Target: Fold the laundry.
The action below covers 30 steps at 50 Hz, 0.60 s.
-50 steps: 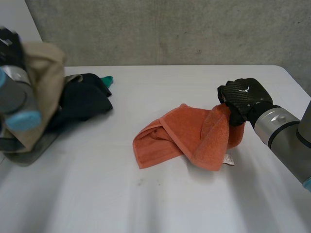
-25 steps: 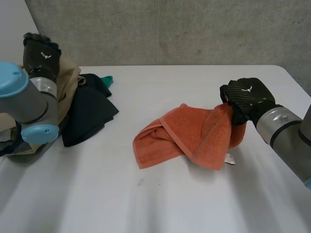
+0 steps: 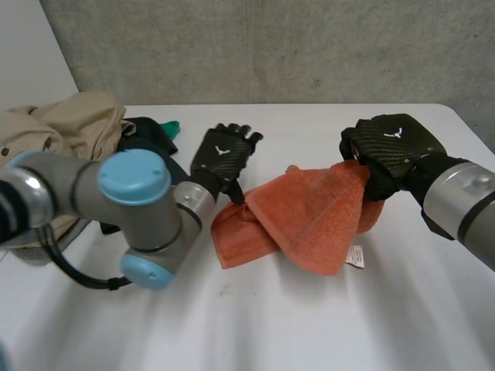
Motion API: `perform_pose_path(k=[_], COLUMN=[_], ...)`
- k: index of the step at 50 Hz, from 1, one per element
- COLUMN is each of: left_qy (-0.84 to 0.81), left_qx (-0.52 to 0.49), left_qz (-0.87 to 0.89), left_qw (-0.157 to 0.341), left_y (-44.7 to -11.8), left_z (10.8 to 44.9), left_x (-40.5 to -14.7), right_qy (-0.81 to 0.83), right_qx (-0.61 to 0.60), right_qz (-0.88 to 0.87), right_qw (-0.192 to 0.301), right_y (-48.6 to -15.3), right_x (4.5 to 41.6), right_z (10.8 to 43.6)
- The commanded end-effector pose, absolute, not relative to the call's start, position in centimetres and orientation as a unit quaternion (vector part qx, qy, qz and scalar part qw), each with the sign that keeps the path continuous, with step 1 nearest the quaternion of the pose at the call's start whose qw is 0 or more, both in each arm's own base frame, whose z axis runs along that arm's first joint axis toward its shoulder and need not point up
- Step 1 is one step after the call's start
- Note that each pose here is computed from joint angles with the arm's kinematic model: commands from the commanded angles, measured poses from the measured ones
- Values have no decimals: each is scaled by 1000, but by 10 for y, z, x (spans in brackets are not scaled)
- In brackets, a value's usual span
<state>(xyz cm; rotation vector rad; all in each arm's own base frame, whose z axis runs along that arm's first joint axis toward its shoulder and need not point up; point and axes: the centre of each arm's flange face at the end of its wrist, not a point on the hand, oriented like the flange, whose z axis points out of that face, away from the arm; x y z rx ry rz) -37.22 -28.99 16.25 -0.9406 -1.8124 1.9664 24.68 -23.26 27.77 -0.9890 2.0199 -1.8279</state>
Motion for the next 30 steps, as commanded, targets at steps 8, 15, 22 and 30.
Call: perform_pose_path(k=[8, 15, 22, 30], left_qy=[-629, -634, -654, -717], left_qx=[-381, -378, -339, -299], left_qz=[640, 637, 651, 612], left_qw=[225, 221, 180, 149], left_y=[-264, -259, -256, -230], left_z=[142, 152, 188, 196], left_x=[-391, -385, -361, -320], right_qy=[690, 688, 695, 700], right_qx=[-321, -324, -320, -318], right_qz=[-629, -631, -626, -620], right_qw=[156, 152, 150, 155], right_y=[-221, -224, -233, -239], right_x=[244, 245, 245, 250], right_z=[291, 290, 282, 275])
